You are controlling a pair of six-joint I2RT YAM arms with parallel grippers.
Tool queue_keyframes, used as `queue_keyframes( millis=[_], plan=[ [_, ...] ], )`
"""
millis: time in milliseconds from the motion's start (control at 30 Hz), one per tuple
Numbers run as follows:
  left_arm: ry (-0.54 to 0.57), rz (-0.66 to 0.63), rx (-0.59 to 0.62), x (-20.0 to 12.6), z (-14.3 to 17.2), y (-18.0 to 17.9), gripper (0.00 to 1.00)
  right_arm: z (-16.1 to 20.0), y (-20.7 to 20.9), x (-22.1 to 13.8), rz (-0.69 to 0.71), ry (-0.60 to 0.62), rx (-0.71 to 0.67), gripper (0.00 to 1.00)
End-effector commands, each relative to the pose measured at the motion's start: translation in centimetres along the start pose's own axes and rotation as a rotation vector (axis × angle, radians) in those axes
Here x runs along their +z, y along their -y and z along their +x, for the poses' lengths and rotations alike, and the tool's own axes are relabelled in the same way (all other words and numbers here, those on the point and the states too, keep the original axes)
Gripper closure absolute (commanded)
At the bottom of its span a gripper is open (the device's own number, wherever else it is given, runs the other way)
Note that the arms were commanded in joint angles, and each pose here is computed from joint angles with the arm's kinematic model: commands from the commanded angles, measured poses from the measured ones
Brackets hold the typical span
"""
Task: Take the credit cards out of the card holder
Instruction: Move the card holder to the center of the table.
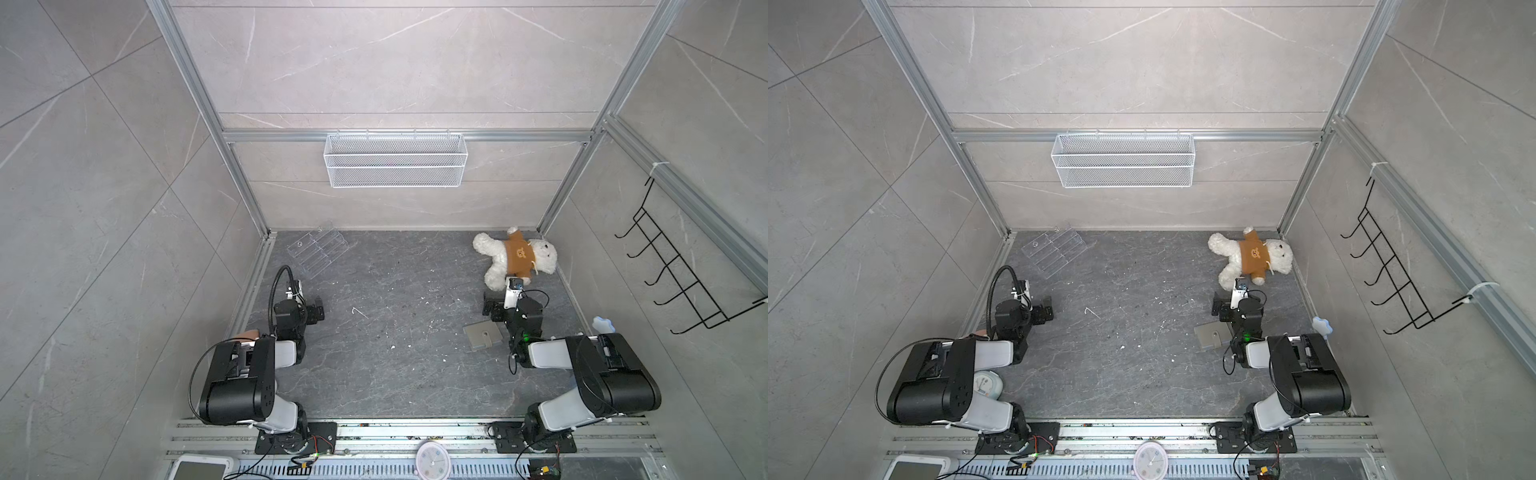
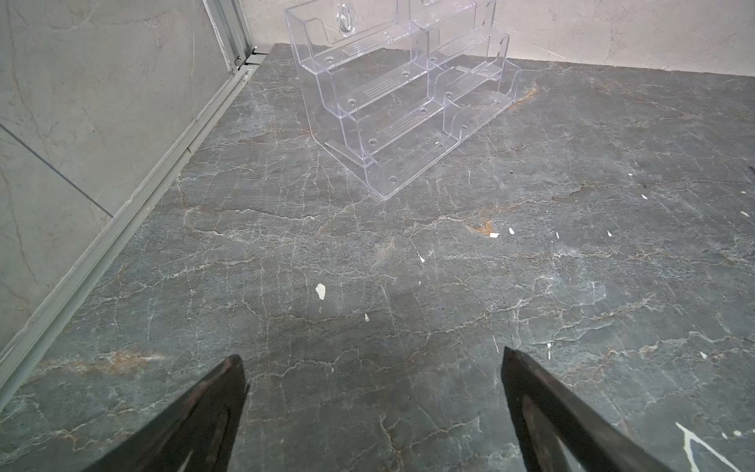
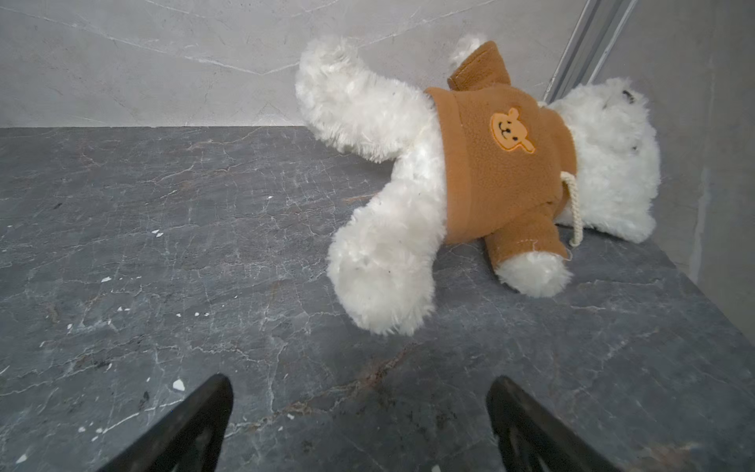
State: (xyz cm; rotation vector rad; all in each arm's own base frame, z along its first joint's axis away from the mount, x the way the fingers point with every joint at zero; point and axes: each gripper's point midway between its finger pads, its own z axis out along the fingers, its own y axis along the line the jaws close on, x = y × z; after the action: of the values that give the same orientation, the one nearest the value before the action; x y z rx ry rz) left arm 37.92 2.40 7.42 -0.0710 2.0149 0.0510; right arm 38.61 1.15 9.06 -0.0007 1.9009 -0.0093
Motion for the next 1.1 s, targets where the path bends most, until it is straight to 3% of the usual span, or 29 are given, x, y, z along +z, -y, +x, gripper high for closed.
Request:
queue_keyframes(
  millis=[0, 1067],
  plan=[
    [0.041, -0.006, -0.009, 0.08, -1.16, -0.07, 0.00, -0.70, -0.09, 0.18, -0.008, 0.015, 0.020, 0.00],
    [0.039, -0.005, -0.010, 0.12, -1.19, -0.03, 0.00, -0.70, -0.07, 0.21, -0.008, 0.014, 0.020, 0.00]
  ],
)
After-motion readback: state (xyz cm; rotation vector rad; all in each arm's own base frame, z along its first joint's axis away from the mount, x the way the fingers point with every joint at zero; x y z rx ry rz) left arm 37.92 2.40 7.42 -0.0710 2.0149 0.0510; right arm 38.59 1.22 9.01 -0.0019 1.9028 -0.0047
